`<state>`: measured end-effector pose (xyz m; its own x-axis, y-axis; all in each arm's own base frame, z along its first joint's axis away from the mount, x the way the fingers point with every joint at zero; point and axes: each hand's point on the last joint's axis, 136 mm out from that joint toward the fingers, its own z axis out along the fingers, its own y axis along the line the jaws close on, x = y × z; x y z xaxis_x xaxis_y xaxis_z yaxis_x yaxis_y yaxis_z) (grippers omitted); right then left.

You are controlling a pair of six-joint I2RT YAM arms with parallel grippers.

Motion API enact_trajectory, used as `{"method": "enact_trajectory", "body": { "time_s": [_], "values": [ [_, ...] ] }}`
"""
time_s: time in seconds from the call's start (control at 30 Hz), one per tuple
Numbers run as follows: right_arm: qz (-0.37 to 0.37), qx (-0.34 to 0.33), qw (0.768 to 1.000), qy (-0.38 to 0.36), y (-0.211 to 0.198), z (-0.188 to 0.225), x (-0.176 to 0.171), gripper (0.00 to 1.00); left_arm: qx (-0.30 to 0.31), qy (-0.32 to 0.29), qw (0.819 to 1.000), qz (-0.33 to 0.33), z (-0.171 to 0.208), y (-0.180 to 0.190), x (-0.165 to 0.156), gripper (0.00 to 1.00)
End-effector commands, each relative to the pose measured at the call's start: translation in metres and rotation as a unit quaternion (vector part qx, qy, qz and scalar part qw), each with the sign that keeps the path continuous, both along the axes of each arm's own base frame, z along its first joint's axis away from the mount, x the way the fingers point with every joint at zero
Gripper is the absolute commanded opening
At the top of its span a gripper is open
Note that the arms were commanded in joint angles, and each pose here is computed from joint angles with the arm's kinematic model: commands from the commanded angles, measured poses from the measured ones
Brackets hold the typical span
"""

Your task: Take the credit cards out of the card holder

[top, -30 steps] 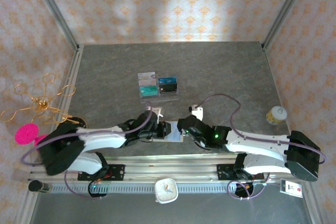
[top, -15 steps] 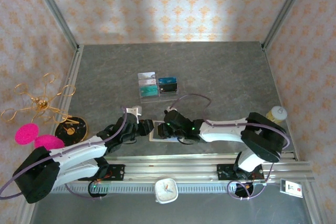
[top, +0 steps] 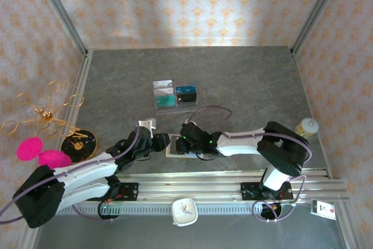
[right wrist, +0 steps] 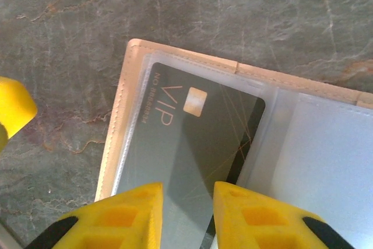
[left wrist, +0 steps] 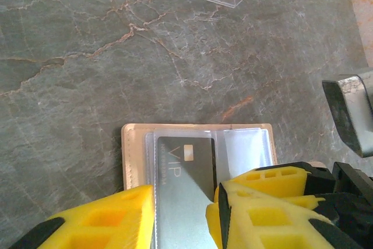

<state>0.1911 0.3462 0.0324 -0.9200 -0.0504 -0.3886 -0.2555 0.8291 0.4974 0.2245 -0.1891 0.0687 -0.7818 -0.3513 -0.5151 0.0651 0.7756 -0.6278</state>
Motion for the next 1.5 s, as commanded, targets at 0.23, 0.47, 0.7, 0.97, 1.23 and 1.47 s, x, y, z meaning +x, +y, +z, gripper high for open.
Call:
{"method": "enact_trajectory", "body": {
  "time_s": [0.23, 0.47, 0.7, 0.97, 1.23, 1.47],
  "values": [
    [-0.073, -0.095, 0.993, -0.023, -0.03, -0.008, 0.013, 0.28, 0.006, -0.008, 1.0, 0.001, 0.001, 0.004, 0.0, 0.35],
    [-0.07, -0.105, 0.991, -0.046, -0.025, 0.002, 0.015, 0.3, -0.004, -0.025, 0.999, -0.024, 0.017, -0.007, 0.003, 0.31],
    [-0.092, -0.084, 0.989, -0.081, -0.034, 0.029, 0.022, 0.29, -0.014, -0.031, 0.998, -0.061, 0.022, -0.031, 0.011, 0.23],
    [-0.069, 0.007, 0.998, -0.004, -0.025, 0.02, 0.014, 0.18, 0.004, -0.016, 0.997, -0.081, 0.004, -0.053, 0.021, 0.05],
    [-0.071, 0.011, 0.997, 0.028, -0.026, 0.005, 0.011, 0.18, 0.043, 0.016, 0.996, -0.073, -0.027, -0.041, 0.014, 0.0],
    [-0.07, 0.009, 0.997, 0.041, -0.026, -0.002, 0.01, 0.17, 0.058, 0.048, 0.995, -0.07, -0.049, -0.033, 0.005, 0.0]
  ]
}}
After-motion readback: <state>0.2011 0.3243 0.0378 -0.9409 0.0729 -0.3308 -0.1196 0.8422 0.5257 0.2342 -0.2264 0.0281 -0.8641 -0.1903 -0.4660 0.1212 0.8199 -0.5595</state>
